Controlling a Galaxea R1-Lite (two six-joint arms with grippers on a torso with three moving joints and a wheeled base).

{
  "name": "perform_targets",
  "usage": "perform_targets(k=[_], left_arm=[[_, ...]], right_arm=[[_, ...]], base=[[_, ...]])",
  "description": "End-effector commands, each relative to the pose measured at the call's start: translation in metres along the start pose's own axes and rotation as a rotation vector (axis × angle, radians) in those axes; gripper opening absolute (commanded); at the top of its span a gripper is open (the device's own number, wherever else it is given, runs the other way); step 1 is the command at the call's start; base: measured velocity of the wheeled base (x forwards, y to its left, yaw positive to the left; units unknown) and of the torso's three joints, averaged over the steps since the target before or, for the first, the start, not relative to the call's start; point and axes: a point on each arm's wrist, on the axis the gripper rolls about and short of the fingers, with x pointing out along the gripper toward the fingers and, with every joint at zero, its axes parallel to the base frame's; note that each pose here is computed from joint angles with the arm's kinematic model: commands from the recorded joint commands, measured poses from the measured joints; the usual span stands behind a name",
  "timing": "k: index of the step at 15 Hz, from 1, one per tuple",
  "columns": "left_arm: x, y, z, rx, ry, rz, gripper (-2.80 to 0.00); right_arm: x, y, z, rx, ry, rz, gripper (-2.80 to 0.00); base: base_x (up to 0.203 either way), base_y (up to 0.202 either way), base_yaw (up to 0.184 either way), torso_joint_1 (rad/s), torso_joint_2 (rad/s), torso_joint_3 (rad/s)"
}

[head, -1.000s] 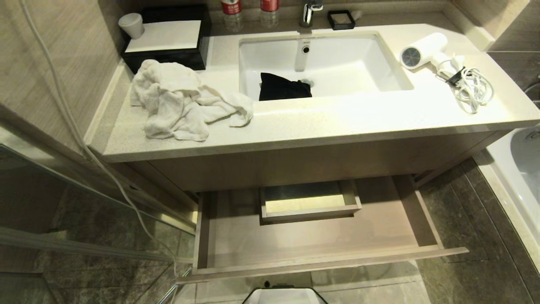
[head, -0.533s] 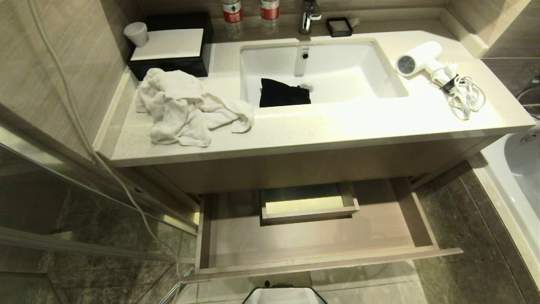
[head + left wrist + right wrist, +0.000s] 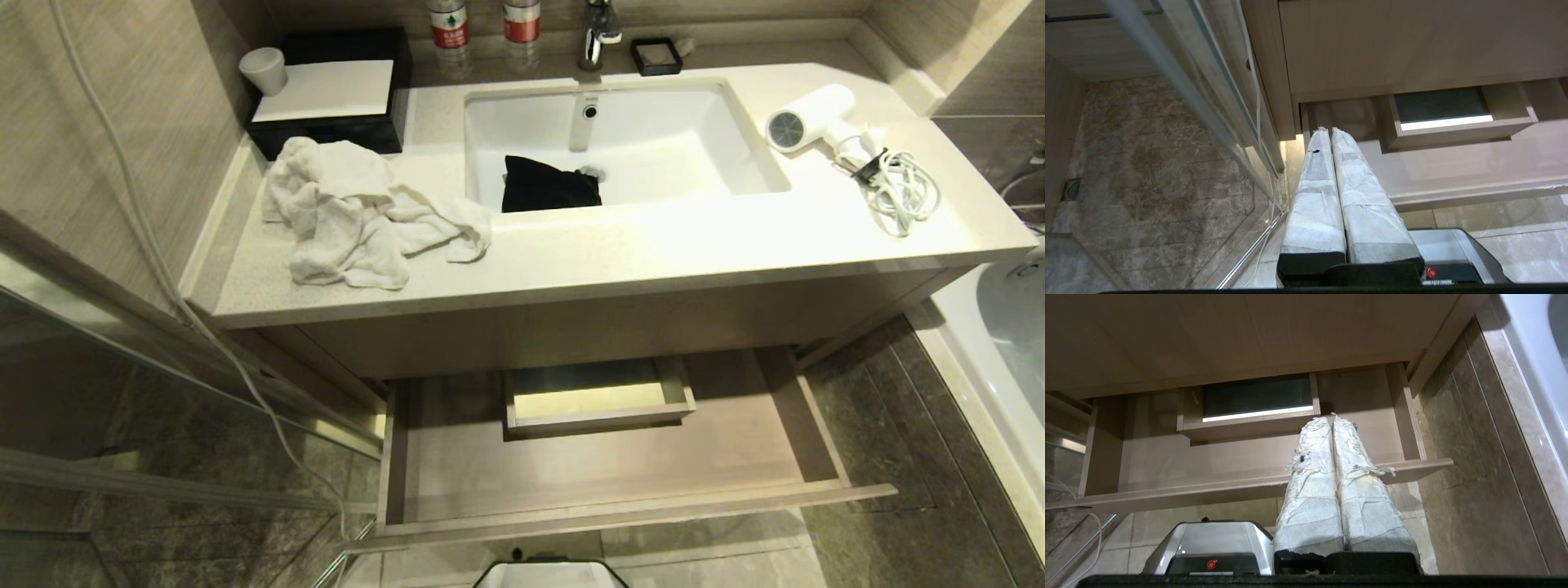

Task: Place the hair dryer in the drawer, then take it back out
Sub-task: Pick up the hairdryer

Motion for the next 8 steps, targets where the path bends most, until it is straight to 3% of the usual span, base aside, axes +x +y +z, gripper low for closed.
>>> perform_targets(k=[1,8], left_arm=[[0.0001,0.0,-0.0004,0.0,0.001,0.0,-2.8],[0.0,0.0,0.0,0.0,0.0,0.0,-2.8]], right_arm=[[0.0001,0.0,-0.0004,-0.005,0.001,0.002,-2.8],[0.0001,0.0,-0.0006,-0.004,0.003,0.001,-2.8]], base=[[0.0,0.0,0.0,0.198,0.01,0.194],[0.0,0.0,0.0,0.259,-0.04,0.218]])
